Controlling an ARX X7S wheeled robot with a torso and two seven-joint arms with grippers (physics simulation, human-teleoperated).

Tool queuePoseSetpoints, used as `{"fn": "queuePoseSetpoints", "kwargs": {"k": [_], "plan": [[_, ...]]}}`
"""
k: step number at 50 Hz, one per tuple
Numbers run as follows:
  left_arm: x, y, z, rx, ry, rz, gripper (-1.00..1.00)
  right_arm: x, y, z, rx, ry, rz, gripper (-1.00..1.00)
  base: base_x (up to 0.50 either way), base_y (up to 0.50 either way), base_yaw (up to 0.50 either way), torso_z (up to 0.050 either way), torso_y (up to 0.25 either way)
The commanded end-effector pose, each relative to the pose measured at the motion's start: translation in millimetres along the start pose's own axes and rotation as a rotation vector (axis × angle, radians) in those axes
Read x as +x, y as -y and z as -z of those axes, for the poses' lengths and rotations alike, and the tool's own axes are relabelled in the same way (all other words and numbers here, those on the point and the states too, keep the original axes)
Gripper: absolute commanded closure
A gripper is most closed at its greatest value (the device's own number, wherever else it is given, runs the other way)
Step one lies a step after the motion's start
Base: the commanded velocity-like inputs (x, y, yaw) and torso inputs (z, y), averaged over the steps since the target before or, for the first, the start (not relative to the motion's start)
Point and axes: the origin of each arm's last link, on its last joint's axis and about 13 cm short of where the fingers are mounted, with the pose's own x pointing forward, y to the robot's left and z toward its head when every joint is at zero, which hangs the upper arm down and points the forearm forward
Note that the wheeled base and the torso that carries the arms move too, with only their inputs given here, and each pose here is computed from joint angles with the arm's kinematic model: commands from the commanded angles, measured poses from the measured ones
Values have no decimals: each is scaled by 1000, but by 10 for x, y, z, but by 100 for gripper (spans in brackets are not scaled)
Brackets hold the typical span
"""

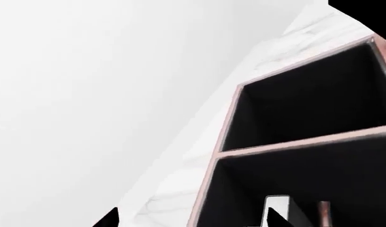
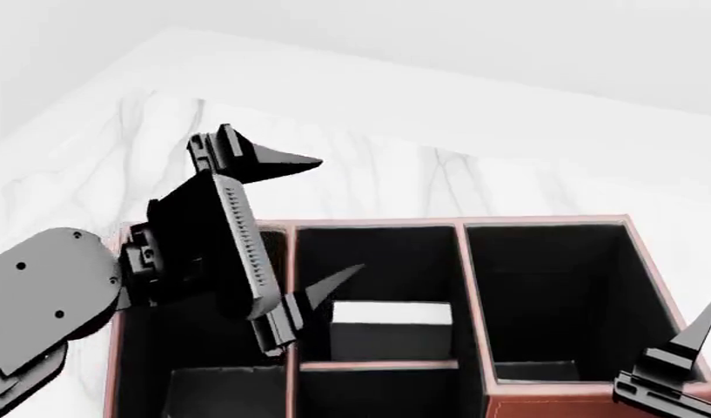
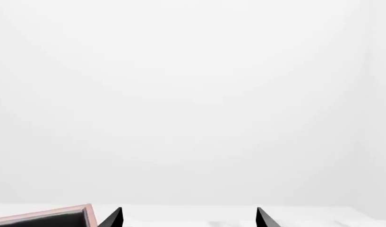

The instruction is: Pick up the book and place it in the front compartment of the caddy.

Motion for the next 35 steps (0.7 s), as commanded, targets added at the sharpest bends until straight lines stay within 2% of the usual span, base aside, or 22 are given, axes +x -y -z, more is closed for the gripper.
{"fn": "queuePoseSetpoints", "kwargs": {"k": [1,2,4,6,9,10,11,13,14,15,16,17,19,20,22,26,28,31,34,35], "plan": [[-519,435,-372,-54,134,-361,-100,-29,-12,-101,-15,70,-10,-100,0,0,0,0,0],[-521,438,-375,-54,134,-361,-100,-30,-12,-101,-15,70,-10,-100,0,0,0,0,0],[-641,589,-375,-59,178,-433,-100,-53,-29,-138,-12,111,-24,-100,0,0,0,0,0],[-708,654,-398,-108,213,-504,-100,-70,-35,-166,-3,125,-23,-100,0,0,0,0,0],[-873,867,-401,-118,284,-693,-100,-95,-50,-249,34,178,-25,-100,0,0,0,0,0],[-907,902,-389,-158,290,-730,-100,-97,-56,-270,46,190,-23,-100,0,0,0,0,0],[-922,922,-367,-132,307,-779,-100,-101,-61,-281,52,194,-25,-100,0,0,0,0,0],[-1007,1020,-351,-179,349,-868,-100,-120,-85,-302,60,217,-35,-100,0,0,0,0,0],[-1009,1021,-351,-179,349,-868,-100,-120,-85,-301,60,217,-35,-100,0,0,0,0,0],[-1060,1064,-348,-163,360,-916,-100,-134,-97,-308,82,227,-50,-100,0,0,0,0,0],[-1111,1098,-369,-201,385,-946,-100,-146,-100,-315,87,237,-53,-100,0,0,0,0,0],[-1185,1125,-382,-188,409,-1044,-100,-156,-106,-328,85,246,-53,-100,0,0,0,0,0],[-1296,1162,-433,-208,454,-1131,-100,-170,-102,-343,111,260,-45,-100,0,0,0,0,0],[-1340,1169,-463,-209,461,-1137,-100,-173,-96,-356,126,267,-42,-100,0,0,0,0,0],[-1415,1204,-546,-130,504,-1148,-100,-182,-75,-406,148,302,-15,-100,0,0,0,0,0],[-1491,1252,-638,-102,540,-1178,-100,-213,-36,-491,188,337,-1,-100,0,0,0,0,0],[-1526,1301,-673,-38,556,-1220,-100,-228,-23,-539,192,360,3,-100,0,0,0,0,0],[-1577,1380,-720,-25,609,-1245,-100,-263,6,-620,220,397,21,-100,0,0,0,0,0],[-1618,1377,-738,-84,626,-1266,-100,-274,9,-633,242,398,32,-100,0,0,0,0,0],[-1643,1366,-752,-81,630,-1281,-100,-274,-3,-629,234,402,32,-100,0,0,0,0,0]]}}
